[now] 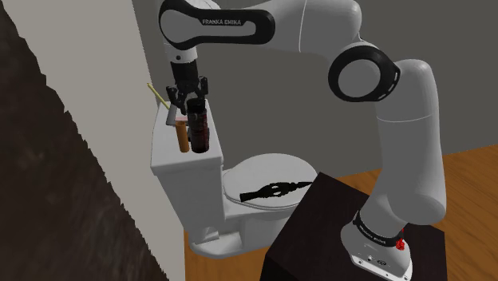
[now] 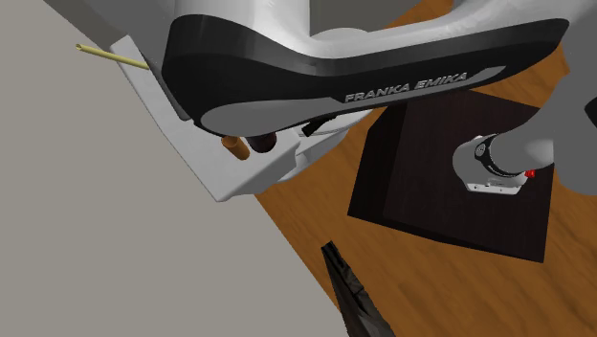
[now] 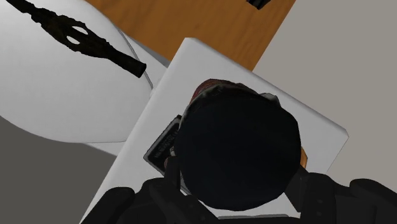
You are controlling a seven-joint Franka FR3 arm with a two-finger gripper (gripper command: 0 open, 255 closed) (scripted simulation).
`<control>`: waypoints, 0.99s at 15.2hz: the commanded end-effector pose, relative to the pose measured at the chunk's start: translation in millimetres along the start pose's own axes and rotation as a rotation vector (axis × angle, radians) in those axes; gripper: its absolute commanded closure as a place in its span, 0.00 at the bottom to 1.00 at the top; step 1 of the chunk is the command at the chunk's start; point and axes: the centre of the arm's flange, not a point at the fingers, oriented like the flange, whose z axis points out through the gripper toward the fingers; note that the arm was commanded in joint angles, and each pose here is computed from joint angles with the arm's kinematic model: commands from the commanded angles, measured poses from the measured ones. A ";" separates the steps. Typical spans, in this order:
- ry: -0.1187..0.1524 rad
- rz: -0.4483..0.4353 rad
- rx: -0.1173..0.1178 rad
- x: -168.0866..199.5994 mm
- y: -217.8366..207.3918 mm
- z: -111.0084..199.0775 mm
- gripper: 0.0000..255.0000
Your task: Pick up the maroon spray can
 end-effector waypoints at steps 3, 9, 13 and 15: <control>-0.001 0.000 0.000 -0.1 0.1 0.5 1.00; -0.001 0.000 0.000 0.3 -0.3 -9.3 1.00; -0.001 0.000 0.000 -0.8 0.4 -30.4 1.00; -0.001 0.000 0.000 -1.4 0.8 -40.9 1.00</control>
